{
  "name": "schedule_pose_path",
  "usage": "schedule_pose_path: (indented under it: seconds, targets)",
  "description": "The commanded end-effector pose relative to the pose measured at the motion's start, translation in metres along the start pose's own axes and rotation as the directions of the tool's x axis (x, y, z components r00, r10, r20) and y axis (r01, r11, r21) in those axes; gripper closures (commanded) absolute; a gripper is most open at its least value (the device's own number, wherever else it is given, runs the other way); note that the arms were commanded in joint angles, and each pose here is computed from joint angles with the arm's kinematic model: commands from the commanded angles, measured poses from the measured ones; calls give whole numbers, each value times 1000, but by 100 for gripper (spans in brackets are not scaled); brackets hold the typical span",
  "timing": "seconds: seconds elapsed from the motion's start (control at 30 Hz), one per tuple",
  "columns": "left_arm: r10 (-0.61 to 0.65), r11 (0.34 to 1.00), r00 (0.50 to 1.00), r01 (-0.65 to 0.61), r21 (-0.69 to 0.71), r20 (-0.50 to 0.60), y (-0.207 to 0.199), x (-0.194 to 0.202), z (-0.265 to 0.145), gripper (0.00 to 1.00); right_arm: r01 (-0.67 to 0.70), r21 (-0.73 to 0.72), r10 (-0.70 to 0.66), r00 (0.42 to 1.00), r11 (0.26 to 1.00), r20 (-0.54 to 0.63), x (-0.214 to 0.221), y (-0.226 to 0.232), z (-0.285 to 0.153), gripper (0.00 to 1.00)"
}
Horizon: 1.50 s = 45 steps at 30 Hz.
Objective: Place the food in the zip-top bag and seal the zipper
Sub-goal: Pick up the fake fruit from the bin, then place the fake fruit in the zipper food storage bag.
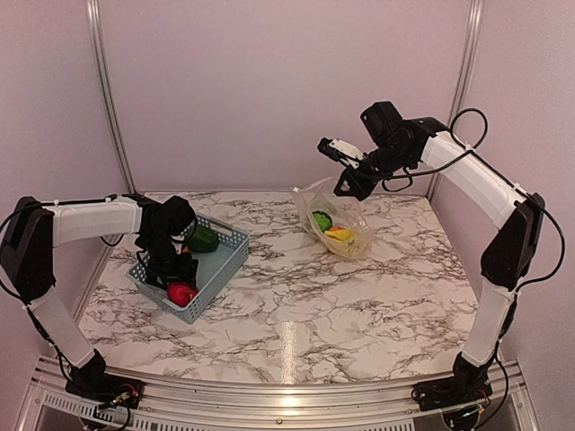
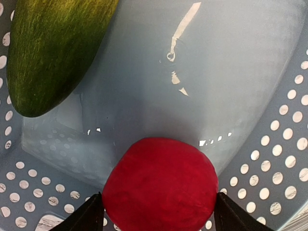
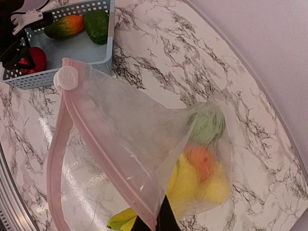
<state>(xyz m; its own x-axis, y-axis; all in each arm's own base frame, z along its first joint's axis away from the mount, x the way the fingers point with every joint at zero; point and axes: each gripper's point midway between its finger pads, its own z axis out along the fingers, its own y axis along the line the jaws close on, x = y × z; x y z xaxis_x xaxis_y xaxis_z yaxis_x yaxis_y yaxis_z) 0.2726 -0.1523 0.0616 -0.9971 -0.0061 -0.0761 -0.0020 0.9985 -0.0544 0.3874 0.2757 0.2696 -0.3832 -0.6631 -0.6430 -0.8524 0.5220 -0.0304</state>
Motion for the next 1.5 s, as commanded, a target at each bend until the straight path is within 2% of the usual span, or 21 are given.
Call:
schedule_pose_path:
  seconds: [0.0,0.2,0.33,0.47,0.67,0.9,1.03,1.2,1.33,1.47]
  targets:
    - [12,1000,999,-12,11,-38,-3,2,9,20,23,22,-24,999,999,22,-7,0,-7,100]
    - [17,1000,999,-16,14,-48,-4,3,15,19,23,23,-24,999,999,23,-7,0,-7,100]
    - [20,999,999,-19,32,-36,-8,-1,13,13,23,23,-23,999,999,24,-8,0,-8,100]
    - [21,999,999,-20,34,-30,-9,-3,13,16,21,23,-22,999,999,25,-8,0,-8,100]
    - [16,999,1000,-16,32,-4,-9,-7,2,28,22,29,-23,999,999,27,-8,0,-10,100]
    - [5,1000,986,-7,11,164,-7,-38,-61,34,25,32,-25,999,999,25,-7,0,-11,100]
    - [-20,998,958,0,71,286,-20,-64,-106,37,23,29,-24,999,999,30,-9,0,-11,100]
    - [-57,985,923,-9,170,380,-40,-85,-150,41,23,28,-23,999,999,35,-11,1,-12,100]
    - [-78,955,870,-76,288,486,-67,-99,-188,45,26,24,-27,999,999,41,-14,5,-13,100]
    - [-133,887,803,-165,431,581,-98,-106,-221,52,30,22,-31,998,999,45,-18,8,-13,100]
